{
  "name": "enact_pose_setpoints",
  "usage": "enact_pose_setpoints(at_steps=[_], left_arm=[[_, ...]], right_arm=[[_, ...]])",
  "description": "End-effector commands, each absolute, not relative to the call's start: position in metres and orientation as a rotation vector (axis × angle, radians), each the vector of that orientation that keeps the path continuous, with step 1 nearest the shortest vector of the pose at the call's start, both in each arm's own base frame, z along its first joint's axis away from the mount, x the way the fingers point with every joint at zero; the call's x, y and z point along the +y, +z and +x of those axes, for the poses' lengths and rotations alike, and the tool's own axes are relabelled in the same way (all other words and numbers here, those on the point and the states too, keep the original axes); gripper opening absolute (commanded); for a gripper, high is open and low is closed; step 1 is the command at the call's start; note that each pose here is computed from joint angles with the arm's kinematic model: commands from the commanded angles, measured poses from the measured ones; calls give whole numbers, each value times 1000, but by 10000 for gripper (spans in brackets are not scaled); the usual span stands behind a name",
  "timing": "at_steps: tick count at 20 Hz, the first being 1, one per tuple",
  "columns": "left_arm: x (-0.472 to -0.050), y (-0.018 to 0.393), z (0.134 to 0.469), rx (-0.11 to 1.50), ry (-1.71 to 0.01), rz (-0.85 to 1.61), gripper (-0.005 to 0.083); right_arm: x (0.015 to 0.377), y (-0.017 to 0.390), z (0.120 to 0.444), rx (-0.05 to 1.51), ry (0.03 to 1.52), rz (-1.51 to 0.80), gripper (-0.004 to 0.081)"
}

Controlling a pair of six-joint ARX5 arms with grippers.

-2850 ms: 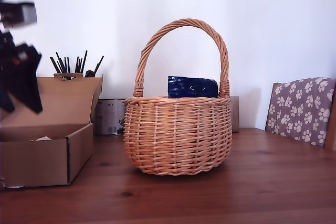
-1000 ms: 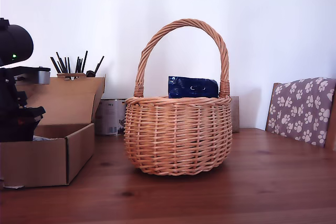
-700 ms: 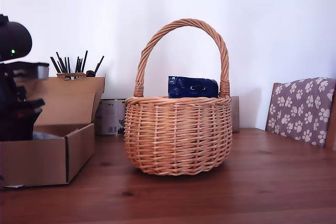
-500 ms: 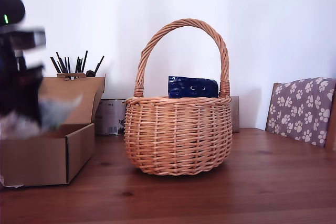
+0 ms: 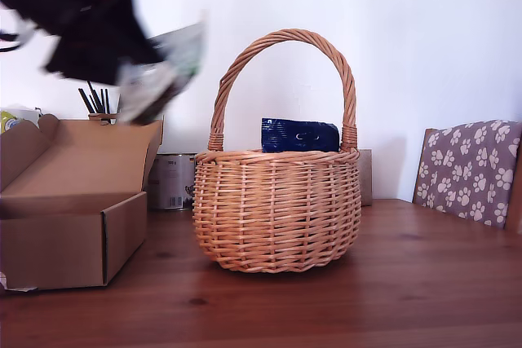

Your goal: Move the bags of Easter eggs from the cardboard box on the left into the woven basket on the right side.

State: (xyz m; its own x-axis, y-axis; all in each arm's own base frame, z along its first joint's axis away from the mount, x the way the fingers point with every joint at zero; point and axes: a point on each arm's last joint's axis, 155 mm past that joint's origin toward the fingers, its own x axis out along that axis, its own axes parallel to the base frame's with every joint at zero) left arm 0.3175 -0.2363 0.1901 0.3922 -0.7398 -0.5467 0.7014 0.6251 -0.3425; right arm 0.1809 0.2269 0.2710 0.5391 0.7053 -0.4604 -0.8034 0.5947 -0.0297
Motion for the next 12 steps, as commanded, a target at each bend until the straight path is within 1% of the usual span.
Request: enact_pose_setpoints(at_steps=[1, 3, 5, 10, 12], left_arm=[[-256, 197, 319, 676, -957, -73, 287], [-283, 203, 315, 648, -1008, -101, 287], [-299, 197, 314, 651, -1035, -111, 287], [-323, 193, 325, 586, -1073, -119, 287], [-326, 188, 331, 605, -1064, -137, 287]], right_arm=[[223, 274, 181, 417, 901, -252, -13], [220, 274, 180, 416, 889, -254, -13], [217, 277, 180, 406, 880, -252, -13], [212, 280, 176, 395, 880, -246, -13], [210, 279, 175, 403, 880, -249, -13]])
